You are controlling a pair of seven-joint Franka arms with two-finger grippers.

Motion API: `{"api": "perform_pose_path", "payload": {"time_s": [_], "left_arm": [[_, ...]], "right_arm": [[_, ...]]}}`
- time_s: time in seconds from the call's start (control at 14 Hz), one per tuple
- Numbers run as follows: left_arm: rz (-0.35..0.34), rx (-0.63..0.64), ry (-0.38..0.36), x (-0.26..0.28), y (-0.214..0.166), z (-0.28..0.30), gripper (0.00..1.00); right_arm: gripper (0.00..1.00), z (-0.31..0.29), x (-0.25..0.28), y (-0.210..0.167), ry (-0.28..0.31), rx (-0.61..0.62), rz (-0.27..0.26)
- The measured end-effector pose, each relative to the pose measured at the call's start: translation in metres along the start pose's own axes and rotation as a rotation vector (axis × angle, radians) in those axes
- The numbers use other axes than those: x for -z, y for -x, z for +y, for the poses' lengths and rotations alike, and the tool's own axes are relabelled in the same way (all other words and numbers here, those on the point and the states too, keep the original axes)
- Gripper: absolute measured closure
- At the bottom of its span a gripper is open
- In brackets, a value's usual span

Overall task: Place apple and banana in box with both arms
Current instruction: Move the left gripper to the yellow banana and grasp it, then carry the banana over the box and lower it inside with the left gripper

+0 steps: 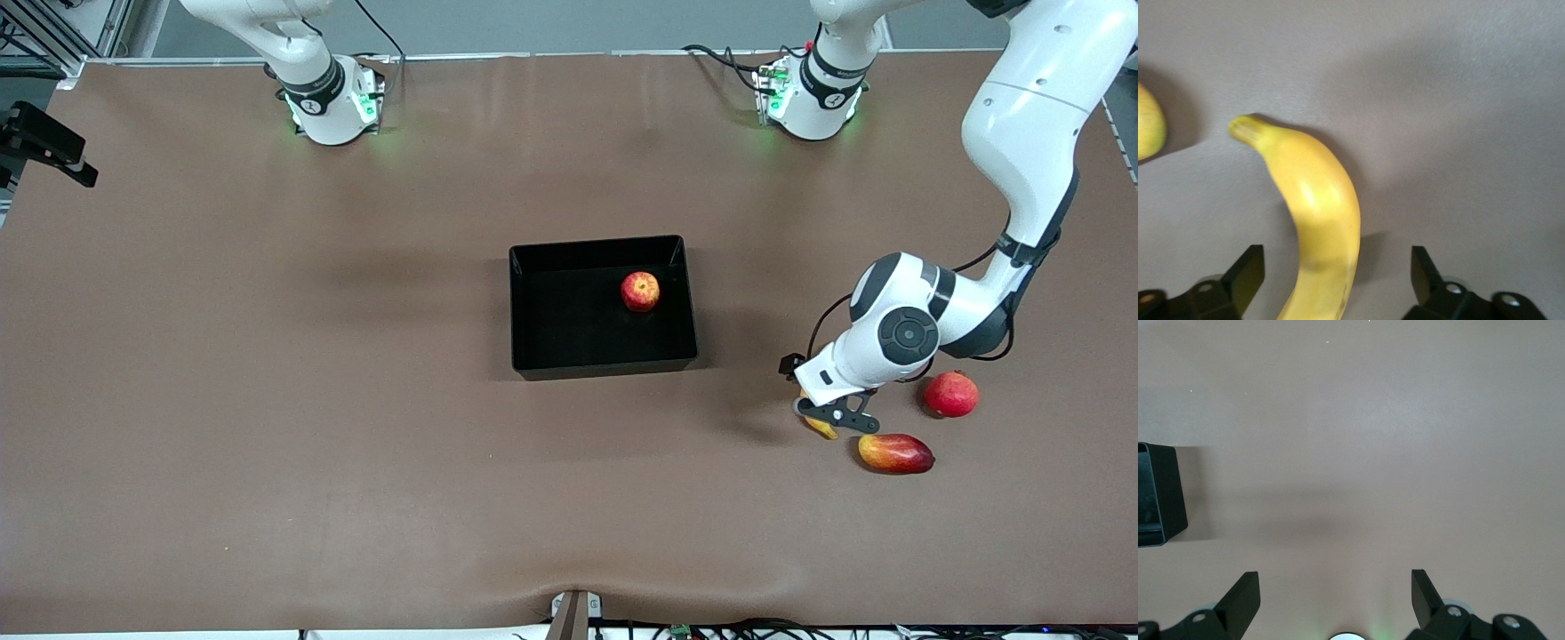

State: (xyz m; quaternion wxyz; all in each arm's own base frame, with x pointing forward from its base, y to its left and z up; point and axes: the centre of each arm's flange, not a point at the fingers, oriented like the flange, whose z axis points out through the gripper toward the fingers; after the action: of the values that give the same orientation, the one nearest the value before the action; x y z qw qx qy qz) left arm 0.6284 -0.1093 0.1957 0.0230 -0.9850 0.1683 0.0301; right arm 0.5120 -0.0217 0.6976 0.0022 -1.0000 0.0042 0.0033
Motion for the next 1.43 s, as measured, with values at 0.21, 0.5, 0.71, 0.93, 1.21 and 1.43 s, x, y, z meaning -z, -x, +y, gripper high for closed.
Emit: {"api": "perform_pose_path", "payload": {"time_s": [0.21, 0.5, 0.71, 0.93, 1.21, 1.43], "left_arm": [[-0.007, 0.013, 0.003, -0.008, 0.004, -0.011, 0.24], [-0.001, 0.018, 0.004, -0.004, 0.004, -0.014, 0.63], [0.016, 0.066, 0.041, 0.04, -0.007, 0.02, 0.63], [-0.006, 0.178, 0.091, 0.126, -0.019, 0.086, 0.63], [0.005, 0.406, 0.131, 0.178, -0.02, 0.175, 0.63], [0.0, 0.532, 0.148, 0.187, -0.014, 0.253, 0.63]], "right_arm": [[0.0, 0.005, -0.003, -0.001, 0.005, -0.01, -0.014], [0.0, 0.006, -0.004, 0.0, 0.006, -0.011, -0.019], [0.0, 0.006, -0.004, 0.0, 0.006, -0.012, -0.02], [0.0, 0.007, -0.004, 0.0, 0.006, -0.013, -0.021], [0.0, 0.008, -0.004, 0.0, 0.006, -0.015, -0.021], [0.0, 0.009, -0.005, 0.0, 0.006, -0.018, -0.022]]}}
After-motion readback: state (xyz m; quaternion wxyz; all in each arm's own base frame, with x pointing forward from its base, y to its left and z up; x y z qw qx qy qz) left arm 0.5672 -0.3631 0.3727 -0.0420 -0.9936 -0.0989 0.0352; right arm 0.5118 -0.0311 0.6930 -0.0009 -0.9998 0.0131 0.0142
